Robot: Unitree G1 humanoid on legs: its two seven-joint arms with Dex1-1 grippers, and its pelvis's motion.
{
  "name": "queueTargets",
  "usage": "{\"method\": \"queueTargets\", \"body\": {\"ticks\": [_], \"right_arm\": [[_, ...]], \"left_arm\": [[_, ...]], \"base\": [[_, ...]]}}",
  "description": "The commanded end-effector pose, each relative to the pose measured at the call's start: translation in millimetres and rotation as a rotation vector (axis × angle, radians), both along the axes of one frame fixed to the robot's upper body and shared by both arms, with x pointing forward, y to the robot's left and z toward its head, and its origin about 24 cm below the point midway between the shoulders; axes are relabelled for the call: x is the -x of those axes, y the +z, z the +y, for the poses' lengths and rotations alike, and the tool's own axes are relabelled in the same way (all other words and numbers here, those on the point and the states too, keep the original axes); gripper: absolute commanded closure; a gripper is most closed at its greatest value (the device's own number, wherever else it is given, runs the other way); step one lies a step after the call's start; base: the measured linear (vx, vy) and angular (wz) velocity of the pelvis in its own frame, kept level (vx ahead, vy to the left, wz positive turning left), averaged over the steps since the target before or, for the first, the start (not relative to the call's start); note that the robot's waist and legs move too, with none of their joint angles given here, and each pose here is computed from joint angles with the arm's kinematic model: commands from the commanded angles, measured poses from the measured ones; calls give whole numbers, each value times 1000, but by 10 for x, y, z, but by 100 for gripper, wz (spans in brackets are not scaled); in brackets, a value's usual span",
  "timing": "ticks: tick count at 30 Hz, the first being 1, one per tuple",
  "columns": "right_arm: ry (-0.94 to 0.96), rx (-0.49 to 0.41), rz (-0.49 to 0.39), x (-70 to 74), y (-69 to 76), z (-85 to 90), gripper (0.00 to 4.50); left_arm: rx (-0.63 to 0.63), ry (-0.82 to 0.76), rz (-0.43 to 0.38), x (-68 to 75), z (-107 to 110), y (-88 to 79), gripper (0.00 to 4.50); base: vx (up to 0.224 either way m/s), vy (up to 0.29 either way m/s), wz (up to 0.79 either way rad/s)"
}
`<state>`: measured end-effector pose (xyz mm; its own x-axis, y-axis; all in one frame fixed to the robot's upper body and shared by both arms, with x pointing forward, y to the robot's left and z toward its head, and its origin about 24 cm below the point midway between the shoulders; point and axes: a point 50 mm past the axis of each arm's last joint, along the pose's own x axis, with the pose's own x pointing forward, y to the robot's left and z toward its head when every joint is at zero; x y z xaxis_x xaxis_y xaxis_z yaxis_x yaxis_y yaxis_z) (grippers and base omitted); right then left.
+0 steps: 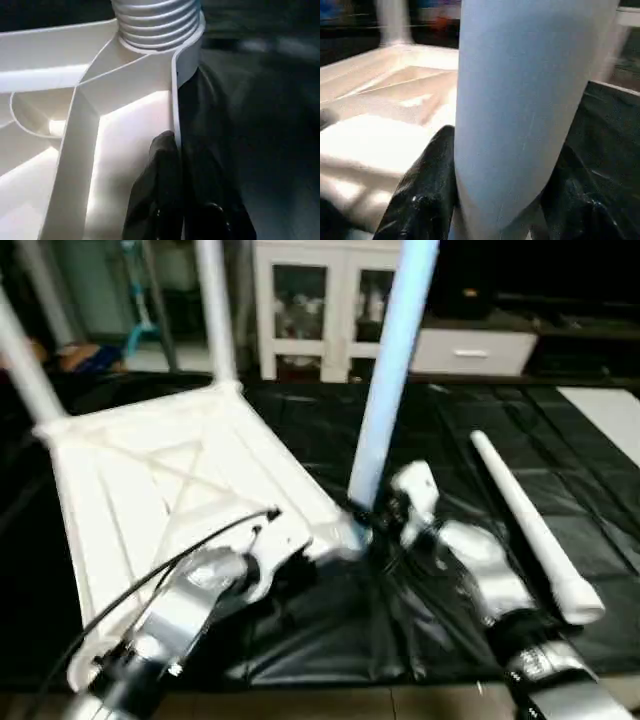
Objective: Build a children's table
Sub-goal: Insert table leg to table base
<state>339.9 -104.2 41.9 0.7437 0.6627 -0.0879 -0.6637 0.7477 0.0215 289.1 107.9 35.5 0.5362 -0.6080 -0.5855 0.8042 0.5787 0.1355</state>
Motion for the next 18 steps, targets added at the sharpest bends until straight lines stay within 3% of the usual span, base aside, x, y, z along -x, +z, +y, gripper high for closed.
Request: {"method": "queueTargets", "body": {"ticks": [1, 8, 12, 18], "right_arm": [[-360, 170, 278, 95, -526, -549, 268], [-624, 166, 270, -72, -432, -396, 268], [-645, 170, 263, -79, -426, -373, 268], [-660, 153, 263, -99, -403, -128, 268]], "left_arm": [[-19, 45, -20, -54, 38, 16, 450], [-14, 317, -170, -382, -107, 209, 450], [-13, 342, -186, -405, -128, 224, 450], [20, 393, -213, -462, -253, 263, 450]], "base": [[0, 0, 0], [0, 0, 0], [0, 0, 0], [0, 0, 0]]}}
